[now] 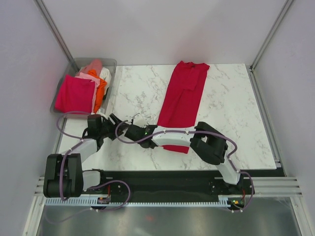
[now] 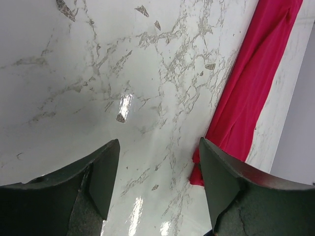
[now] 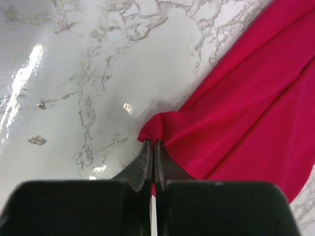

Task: Fold and stack the t-shirts
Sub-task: Fold the tshirt

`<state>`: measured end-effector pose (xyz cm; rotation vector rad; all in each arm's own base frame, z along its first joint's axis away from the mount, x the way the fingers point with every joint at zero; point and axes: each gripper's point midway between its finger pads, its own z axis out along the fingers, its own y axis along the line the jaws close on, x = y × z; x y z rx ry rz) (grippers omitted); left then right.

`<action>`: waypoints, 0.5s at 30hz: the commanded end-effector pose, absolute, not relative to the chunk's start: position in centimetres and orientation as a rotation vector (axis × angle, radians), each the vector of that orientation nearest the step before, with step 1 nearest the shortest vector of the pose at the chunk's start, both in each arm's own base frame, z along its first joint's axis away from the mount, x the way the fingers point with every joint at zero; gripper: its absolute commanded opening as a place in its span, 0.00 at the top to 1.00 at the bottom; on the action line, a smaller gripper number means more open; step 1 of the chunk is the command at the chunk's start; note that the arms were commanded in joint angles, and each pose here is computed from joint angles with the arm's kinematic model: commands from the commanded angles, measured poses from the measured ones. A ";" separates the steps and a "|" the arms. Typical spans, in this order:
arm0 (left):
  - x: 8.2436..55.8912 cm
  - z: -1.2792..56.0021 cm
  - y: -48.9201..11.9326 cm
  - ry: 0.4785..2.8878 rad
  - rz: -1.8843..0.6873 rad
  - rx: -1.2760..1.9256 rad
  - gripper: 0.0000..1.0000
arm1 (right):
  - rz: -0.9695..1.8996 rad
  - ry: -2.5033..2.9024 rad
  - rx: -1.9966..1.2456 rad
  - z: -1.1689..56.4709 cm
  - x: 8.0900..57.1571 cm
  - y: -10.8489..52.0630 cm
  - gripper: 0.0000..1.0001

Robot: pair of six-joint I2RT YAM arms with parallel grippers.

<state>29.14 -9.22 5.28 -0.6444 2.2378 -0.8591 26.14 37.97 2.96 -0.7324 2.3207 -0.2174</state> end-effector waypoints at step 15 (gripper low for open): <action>28.5 5.9 -19.9 2.397 -0.830 -0.095 0.26 | -0.013 2.284 0.027 5.4 24.4 30.6 0.90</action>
